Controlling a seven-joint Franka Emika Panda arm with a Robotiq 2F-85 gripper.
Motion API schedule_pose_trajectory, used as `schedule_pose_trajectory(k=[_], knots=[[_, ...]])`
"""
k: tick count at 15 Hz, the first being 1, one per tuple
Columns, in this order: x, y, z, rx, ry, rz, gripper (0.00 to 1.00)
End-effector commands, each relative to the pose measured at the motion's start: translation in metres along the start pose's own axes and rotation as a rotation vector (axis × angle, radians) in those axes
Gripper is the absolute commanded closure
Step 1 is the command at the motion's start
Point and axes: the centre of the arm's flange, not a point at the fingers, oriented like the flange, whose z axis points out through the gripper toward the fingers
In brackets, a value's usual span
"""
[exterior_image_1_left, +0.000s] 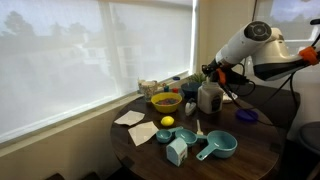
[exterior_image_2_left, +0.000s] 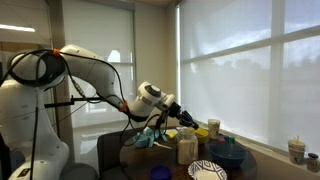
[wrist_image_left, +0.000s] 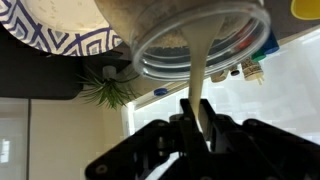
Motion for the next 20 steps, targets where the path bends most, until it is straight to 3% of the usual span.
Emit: schedule_pose_trajectory(k=[1, 12, 20], knots=[[0.01, -0.005, -0.008, -0.011, -0.035, 0.015, 0.97], [0.046, -0.002, -0.023, -0.056, -0.042, 0.036, 0.97], [0.06, 0.013, -0.015, -0.066, -0.118, 0.089, 0.97]])
